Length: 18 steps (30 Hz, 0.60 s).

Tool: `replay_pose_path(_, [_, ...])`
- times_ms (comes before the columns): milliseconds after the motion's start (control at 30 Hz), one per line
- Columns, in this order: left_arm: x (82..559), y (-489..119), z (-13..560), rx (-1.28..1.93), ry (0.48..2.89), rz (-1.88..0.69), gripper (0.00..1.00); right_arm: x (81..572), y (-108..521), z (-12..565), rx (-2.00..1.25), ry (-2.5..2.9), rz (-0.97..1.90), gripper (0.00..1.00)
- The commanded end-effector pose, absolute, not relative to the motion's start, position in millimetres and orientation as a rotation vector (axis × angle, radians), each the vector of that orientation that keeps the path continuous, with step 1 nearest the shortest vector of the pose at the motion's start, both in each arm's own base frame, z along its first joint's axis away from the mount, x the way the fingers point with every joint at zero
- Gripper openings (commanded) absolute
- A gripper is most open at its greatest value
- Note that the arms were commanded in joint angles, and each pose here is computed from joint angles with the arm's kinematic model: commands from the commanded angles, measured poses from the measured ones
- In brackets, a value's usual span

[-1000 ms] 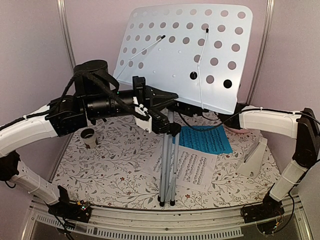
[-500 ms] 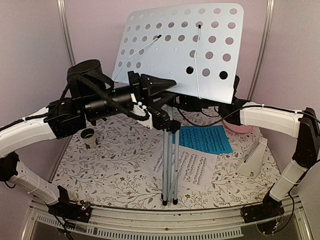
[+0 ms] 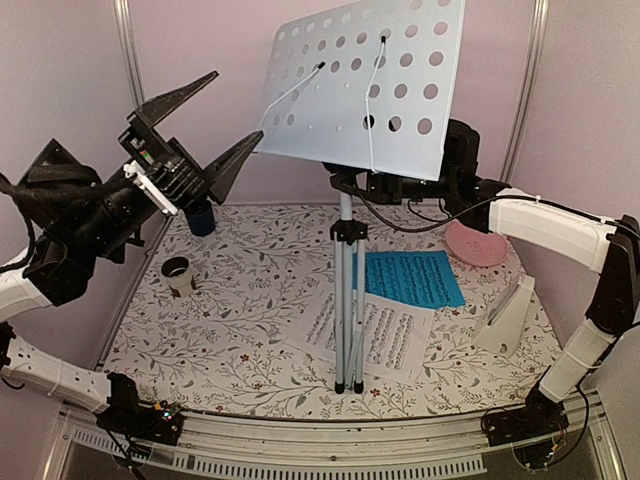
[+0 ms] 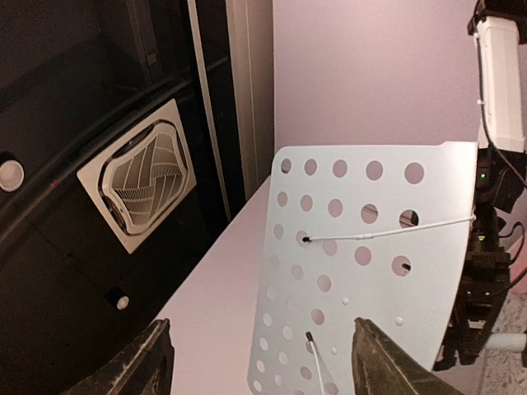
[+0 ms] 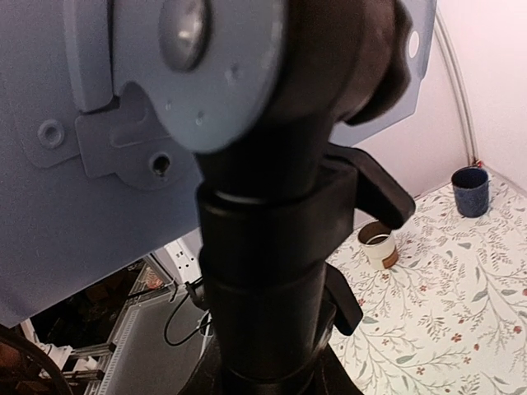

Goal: Set up the instrument practice props

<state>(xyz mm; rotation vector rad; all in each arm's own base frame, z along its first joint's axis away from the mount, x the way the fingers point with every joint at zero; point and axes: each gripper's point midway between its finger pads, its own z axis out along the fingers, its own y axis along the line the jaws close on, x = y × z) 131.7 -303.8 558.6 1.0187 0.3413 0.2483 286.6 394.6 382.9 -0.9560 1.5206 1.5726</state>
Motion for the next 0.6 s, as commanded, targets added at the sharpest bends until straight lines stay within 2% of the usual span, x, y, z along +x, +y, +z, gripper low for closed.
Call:
replay_pose_path(0, [153.4, -286.5, 536.2, 0.87, 0.634, 0.041, 0.74, 258.2, 341.2, 538.8, -0.923, 1.027, 1.34, 0.0])
replay_pose_path(133, [183.3, -279.0, 497.7, 0.751, 0.892, -0.092, 0.7, 265.2, 329.4, 560.4, -0.845, 1.007, 1.254, 0.0])
replay_pose_path(333, [224.4, -294.3, 403.9, 0.69, 1.238, -0.313, 0.65, 274.7, 317.0, 573.9, -0.754, 1.0, 1.152, 0.0])
replay_pose_path(467, [241.5, -308.5, 358.9, 0.664, 1.36, -0.55, 0.57, 275.5, 311.5, 579.5, -0.727, 0.994, 1.122, 0.0])
replay_pose_path(567, [244.5, -327.3, 329.8, 0.733, 1.401, -0.669, 0.56, 277.4, 309.1, 583.1, -0.712, 0.993, 1.102, 0.0])
